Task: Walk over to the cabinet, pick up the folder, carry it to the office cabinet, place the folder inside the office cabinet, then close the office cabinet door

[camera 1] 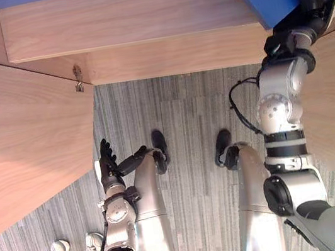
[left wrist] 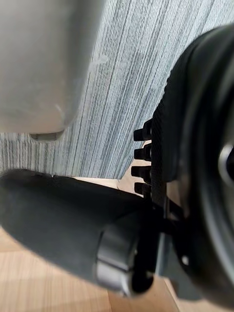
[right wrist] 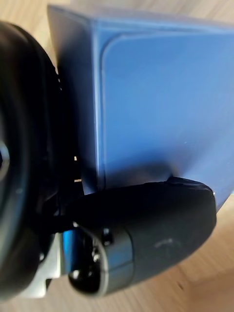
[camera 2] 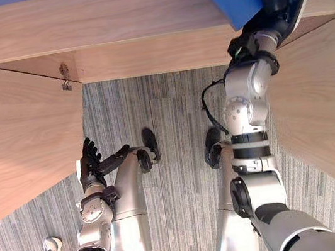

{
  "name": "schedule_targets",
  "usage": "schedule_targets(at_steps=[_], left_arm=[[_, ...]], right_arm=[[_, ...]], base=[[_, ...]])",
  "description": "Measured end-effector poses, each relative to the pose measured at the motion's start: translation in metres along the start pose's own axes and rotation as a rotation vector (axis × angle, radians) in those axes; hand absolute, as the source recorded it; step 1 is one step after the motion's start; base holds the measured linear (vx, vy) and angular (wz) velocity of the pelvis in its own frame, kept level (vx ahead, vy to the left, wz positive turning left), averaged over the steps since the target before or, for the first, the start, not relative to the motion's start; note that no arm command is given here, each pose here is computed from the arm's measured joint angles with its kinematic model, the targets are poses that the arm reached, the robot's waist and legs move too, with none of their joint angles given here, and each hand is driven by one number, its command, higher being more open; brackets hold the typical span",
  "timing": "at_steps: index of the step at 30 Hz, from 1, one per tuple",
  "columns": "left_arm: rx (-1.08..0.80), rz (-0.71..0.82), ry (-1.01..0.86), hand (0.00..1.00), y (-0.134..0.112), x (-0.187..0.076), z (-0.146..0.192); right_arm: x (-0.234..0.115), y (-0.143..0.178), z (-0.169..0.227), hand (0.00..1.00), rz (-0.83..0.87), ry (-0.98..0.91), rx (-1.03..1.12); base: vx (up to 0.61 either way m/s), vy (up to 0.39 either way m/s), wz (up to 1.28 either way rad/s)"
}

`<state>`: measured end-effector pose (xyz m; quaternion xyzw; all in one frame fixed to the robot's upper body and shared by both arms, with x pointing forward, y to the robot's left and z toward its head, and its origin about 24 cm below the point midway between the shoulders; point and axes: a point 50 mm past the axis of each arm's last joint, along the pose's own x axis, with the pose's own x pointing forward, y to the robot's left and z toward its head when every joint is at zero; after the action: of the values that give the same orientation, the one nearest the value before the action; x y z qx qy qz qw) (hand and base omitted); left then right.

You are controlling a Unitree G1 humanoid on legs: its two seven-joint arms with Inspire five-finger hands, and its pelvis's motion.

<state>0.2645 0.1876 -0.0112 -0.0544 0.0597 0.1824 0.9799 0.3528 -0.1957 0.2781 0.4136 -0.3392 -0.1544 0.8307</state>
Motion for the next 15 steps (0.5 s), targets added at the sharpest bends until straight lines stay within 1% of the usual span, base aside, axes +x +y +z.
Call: schedule_targets(at_steps=[1,3,9,12,15], left_arm=[[-0.003,0.000,0.001,1.00,-0.001,0.000,0.000],[-0.012,0.001,0.000,1.00,-0.001,0.000,0.000],[-0.031,0.021,-0.004,1.00,-0.004,-0.001,0.000],[-0.044,0.014,-0.004,1.00,-0.006,-0.001,0.000],[-0.046,0.011,-0.008,1.00,-0.007,-0.002,0.001]], right_arm=[[0.007,0.005,-0.001,1.00,-0.017,0.020,0.029],[0.017,0.016,0.001,1.00,-0.024,0.030,0.062],[0.034,0.033,0.005,1.00,-0.063,0.064,0.152],[0.042,0.042,0.007,1.00,-0.052,0.072,0.120],[0.041,0.058,0.001,1.00,0.019,0.108,0.048]], base=[[0.00,-0.038,0.11],[-0.01,-0.024,0.10],[-0.02,-0.019,0.14],[-0.03,-0.030,0.19],[-0.01,-0.016,0.04]])
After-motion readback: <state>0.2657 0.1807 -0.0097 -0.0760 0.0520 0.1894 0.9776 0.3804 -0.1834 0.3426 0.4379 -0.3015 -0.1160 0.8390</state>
